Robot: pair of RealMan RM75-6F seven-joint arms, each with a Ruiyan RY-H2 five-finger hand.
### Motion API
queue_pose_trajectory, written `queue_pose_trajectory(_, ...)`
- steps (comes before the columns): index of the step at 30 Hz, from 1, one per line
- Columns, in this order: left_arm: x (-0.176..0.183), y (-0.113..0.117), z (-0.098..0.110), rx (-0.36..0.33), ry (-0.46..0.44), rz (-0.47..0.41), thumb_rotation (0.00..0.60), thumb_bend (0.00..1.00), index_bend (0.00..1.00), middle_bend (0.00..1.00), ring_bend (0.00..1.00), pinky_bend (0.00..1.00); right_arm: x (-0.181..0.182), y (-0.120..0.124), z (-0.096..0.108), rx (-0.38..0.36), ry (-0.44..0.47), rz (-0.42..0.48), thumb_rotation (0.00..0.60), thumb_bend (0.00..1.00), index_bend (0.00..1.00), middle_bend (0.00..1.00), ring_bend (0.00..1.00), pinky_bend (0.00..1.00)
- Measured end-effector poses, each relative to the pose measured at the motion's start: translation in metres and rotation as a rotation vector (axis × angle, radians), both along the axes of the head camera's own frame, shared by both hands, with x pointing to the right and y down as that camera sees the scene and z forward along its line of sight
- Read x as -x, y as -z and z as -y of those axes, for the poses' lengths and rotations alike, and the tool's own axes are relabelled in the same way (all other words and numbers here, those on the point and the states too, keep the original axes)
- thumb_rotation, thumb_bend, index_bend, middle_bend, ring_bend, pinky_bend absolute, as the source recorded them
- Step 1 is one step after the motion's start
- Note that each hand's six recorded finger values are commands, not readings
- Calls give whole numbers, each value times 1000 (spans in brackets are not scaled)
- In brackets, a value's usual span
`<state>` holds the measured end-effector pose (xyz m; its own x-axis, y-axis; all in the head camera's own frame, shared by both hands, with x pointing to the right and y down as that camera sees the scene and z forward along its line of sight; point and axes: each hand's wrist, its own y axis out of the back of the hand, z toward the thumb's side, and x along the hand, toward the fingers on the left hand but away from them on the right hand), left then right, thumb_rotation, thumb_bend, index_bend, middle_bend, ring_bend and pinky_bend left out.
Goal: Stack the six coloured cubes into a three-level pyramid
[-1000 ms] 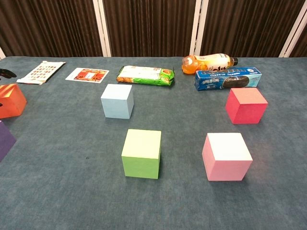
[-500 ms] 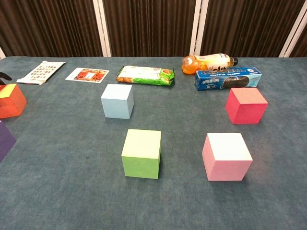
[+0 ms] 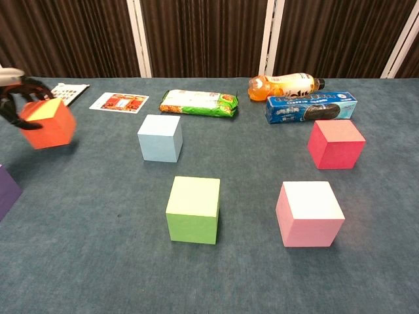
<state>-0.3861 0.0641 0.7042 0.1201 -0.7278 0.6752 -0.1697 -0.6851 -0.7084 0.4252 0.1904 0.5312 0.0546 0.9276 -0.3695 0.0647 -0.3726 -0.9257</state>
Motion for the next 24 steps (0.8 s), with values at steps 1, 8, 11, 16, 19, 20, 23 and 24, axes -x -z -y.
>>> queue_pose_trajectory(1, -11, 2, 1, -4, -22, -21, 600, 313, 362, 454, 434, 485, 0, 0, 0, 1, 1, 2, 600, 27, 0, 9, 0, 96)
queue_pose_trajectory(8, -82, 10, 17, -35, -147, -97, 600, 313, 355, 448, 428, 446, 2, -5, -1, 11, 10, 22, 600, 28, 0, 9, 0, 96)
queue_pose_trajectory(11, -106, 10, 20, -43, -189, -98, 600, 314, 350, 443, 422, 447, 1, -5, -1, 12, 10, 24, 600, 27, 0, 8, 0, 96)
queue_pose_trajectory(16, -134, 5, 21, -38, -248, -68, 600, 315, 341, 442, 422, 449, -5, -5, -3, 12, -5, 22, 600, 28, 0, 8, 0, 96)
queue_pose_trajectory(19, -141, 2, 20, -26, -263, -40, 600, 315, 329, 432, 418, 449, -9, -5, -4, 12, -14, 20, 600, 28, 0, 8, 0, 96)
queue_pose_trajectory(20, -141, 0, 19, -21, -264, -32, 600, 315, 326, 429, 418, 449, -11, -5, -5, 12, -17, 20, 600, 28, 0, 8, 0, 96)
queue_pose_trajectory(23, -140, -2, 16, -10, -260, -12, 600, 315, 323, 427, 418, 450, -14, -6, -6, 14, -23, 18, 600, 28, 0, 8, 0, 96)
queue_pose_trajectory(24, -140, -2, 15, -7, -254, -9, 600, 316, 322, 426, 418, 451, -14, -6, -6, 16, -24, 18, 600, 28, 0, 8, 0, 96)
